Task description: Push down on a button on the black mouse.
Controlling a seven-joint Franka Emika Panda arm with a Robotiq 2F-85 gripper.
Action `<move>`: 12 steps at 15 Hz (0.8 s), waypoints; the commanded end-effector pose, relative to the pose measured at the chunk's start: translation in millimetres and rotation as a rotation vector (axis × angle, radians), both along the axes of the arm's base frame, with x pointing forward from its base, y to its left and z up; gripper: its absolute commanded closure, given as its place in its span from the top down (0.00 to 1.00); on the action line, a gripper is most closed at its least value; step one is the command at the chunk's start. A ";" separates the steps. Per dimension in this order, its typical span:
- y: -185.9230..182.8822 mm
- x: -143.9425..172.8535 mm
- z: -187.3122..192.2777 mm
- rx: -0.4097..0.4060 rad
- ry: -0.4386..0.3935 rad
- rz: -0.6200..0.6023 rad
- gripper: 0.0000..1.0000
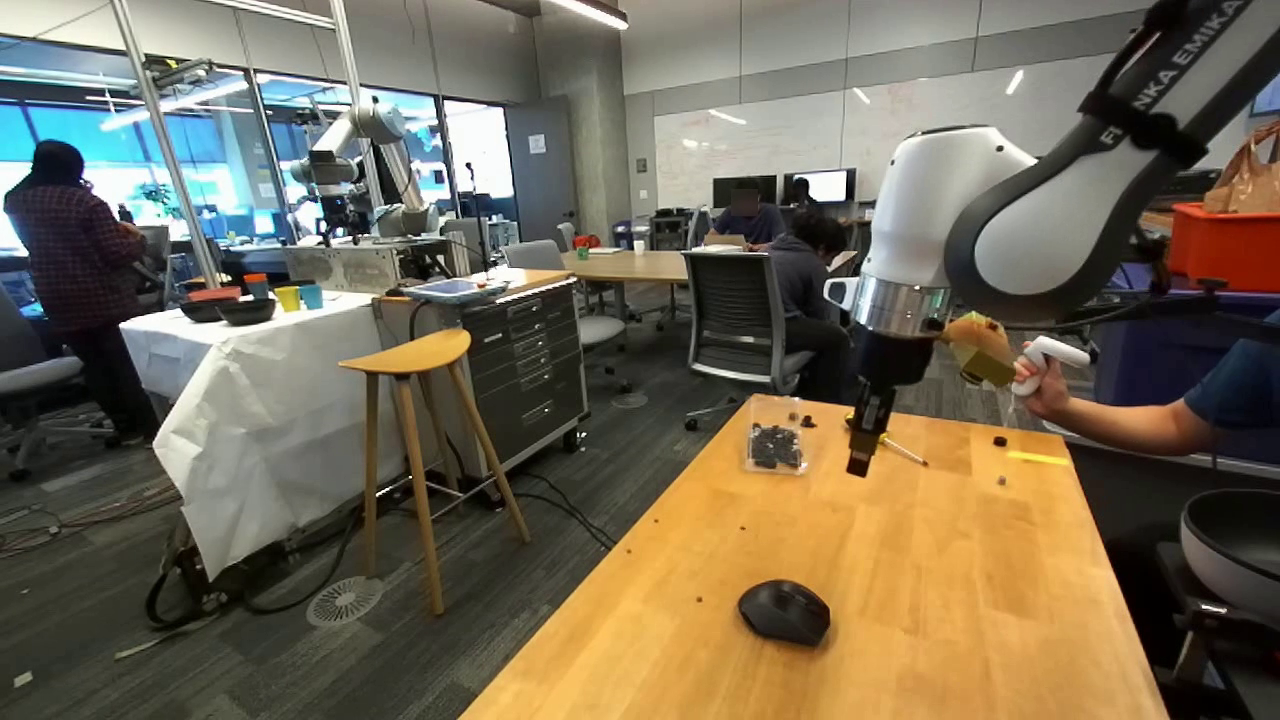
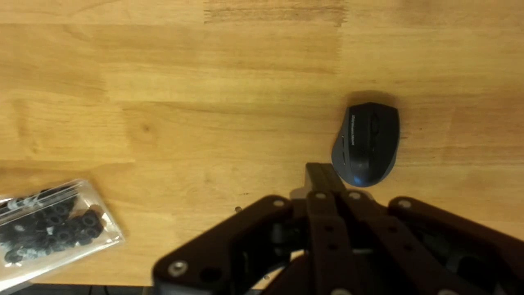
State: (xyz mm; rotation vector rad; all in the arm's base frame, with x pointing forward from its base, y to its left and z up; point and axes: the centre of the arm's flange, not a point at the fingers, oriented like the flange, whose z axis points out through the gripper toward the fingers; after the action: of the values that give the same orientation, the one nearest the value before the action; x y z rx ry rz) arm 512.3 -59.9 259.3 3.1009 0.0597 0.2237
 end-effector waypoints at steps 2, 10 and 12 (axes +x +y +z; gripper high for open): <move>-7.7 24.8 -35.7 0.012 0.040 0.008 0.00; 29.9 9.2 -87.2 -0.019 0.144 0.107 0.00; 34.4 12.3 -94.7 -0.023 0.152 0.122 0.00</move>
State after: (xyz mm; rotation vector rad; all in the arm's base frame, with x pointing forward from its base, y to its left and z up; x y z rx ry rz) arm 514.3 -32.1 171.5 3.1033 0.2128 -0.0111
